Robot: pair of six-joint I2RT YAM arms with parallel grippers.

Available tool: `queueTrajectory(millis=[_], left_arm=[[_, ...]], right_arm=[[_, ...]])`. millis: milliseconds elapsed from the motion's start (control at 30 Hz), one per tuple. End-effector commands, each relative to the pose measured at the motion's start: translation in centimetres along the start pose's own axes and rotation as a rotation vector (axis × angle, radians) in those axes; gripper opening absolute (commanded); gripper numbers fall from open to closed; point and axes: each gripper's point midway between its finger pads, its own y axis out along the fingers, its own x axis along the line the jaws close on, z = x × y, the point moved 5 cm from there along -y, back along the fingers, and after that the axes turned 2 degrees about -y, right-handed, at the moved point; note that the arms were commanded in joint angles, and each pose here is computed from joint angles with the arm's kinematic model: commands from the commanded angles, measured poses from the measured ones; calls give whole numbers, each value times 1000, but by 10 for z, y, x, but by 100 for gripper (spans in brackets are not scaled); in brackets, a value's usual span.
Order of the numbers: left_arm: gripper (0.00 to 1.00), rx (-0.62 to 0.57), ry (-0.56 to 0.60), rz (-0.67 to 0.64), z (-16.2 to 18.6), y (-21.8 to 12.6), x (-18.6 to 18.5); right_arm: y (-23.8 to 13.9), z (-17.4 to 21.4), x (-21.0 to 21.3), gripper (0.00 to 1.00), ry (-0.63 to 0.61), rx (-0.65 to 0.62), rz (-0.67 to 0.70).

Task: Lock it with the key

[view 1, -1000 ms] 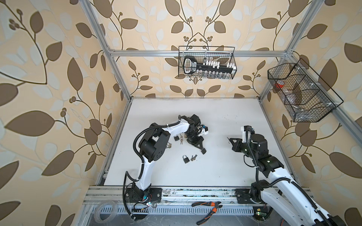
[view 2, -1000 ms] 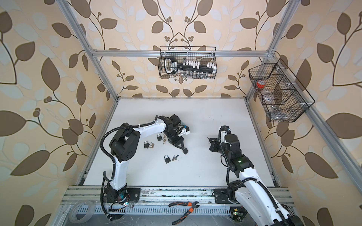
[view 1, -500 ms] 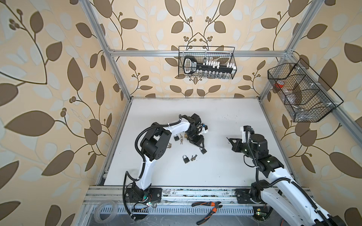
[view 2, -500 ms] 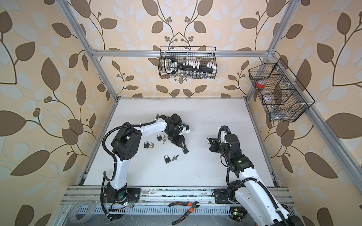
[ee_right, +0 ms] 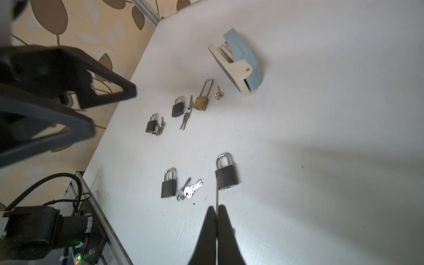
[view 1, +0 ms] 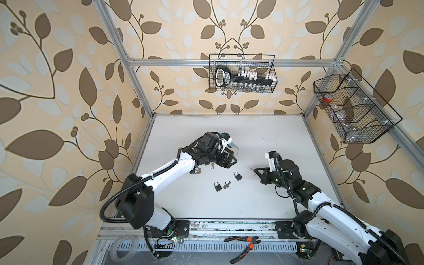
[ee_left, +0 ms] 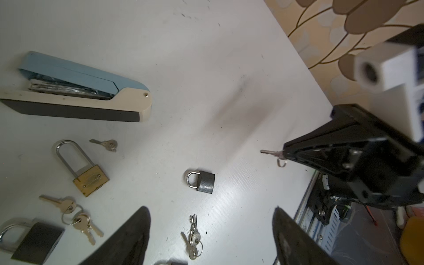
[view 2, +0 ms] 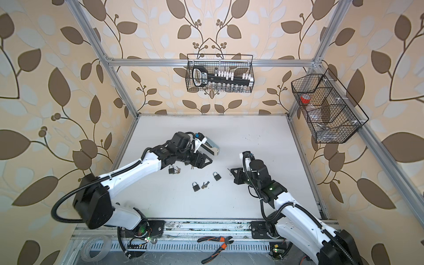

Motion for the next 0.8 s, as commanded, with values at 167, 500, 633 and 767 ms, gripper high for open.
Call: queueTrajectory(millis=[167, 500, 633, 767], left_arm=[[93, -239, -240, -44, 16, -37, 50], [99, -309, -322, -146, 46, -49, 70], [99, -300, -319, -145, 48, -49, 69], [99, -298, -307, -147, 47, -51, 68]], right_arm=[[31, 13, -8, 0, 58, -4, -20], [58, 23, -14, 0, 47, 20, 56], [65, 24, -20, 0, 37, 29, 95], [72, 25, -21, 0, 22, 53, 107]])
